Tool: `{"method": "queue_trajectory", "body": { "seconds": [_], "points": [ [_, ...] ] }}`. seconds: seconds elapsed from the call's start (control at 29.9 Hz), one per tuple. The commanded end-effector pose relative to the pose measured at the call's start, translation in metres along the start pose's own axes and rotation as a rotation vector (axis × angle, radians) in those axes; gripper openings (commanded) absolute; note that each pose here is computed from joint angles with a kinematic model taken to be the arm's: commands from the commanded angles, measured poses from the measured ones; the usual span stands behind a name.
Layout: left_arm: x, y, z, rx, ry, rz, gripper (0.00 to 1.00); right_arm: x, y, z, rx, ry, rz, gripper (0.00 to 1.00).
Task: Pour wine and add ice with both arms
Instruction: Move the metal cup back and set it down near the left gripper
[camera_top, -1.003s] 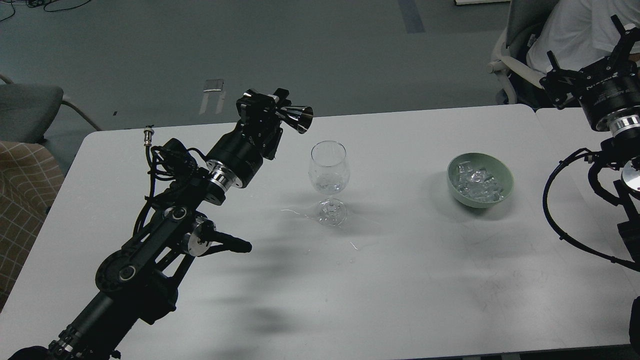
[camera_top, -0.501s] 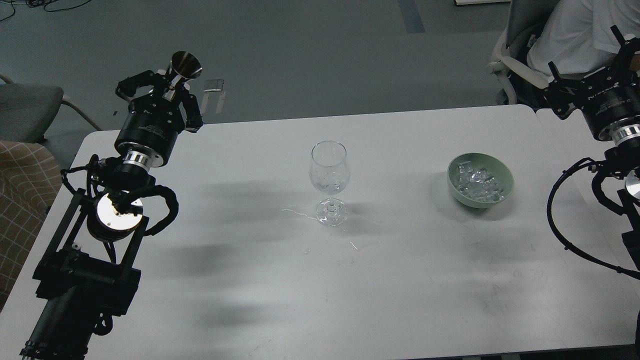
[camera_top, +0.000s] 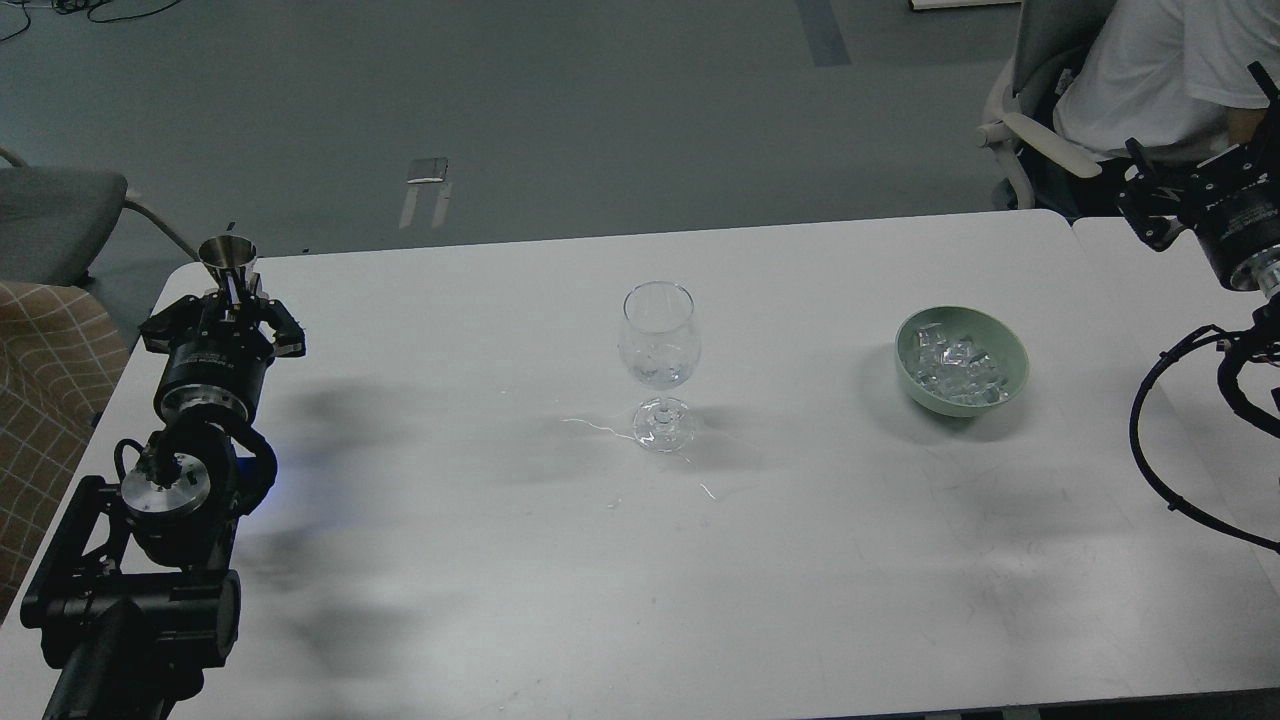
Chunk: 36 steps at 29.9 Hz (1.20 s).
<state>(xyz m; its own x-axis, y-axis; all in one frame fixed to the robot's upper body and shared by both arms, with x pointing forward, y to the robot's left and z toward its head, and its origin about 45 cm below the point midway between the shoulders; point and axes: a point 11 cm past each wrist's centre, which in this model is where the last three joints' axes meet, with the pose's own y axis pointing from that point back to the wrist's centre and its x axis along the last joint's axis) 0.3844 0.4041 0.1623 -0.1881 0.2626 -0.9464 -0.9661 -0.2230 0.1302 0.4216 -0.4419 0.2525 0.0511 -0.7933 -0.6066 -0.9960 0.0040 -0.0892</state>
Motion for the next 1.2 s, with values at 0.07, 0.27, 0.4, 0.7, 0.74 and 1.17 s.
{"method": "queue_trajectory", "body": {
  "seconds": [0.07, 0.27, 0.4, 0.7, 0.74, 1.17],
  "points": [
    [0.027, -0.002, 0.0, -0.02, 0.035, 0.025, 0.0, 0.003, 0.001, -0.007, 0.003, 0.02, 0.007, 1.0],
    [0.023, -0.011, -0.003, -0.015, 0.031, 0.026, 0.0, 0.002, 0.0, -0.005, 0.003, 0.016, 0.009, 1.0],
    [0.045, -0.009, -0.003, -0.016, 0.005, 0.097, 0.0, 0.0, -0.002, -0.003, 0.002, 0.009, 0.007, 1.0],
    [0.04, -0.015, -0.008, -0.021, -0.04, 0.091, 0.11, -0.001, -0.001, 0.003, -0.002, -0.002, 0.007, 1.0],
    [0.04, -0.015, -0.008, -0.022, -0.04, 0.091, 0.12, 0.0, -0.001, 0.003, -0.003, -0.002, 0.008, 1.0],
    [0.04, -0.015, -0.007, -0.043, -0.02, 0.096, 0.39, 0.002, 0.001, 0.006, -0.01, -0.003, 0.014, 1.0]
  ]
}}
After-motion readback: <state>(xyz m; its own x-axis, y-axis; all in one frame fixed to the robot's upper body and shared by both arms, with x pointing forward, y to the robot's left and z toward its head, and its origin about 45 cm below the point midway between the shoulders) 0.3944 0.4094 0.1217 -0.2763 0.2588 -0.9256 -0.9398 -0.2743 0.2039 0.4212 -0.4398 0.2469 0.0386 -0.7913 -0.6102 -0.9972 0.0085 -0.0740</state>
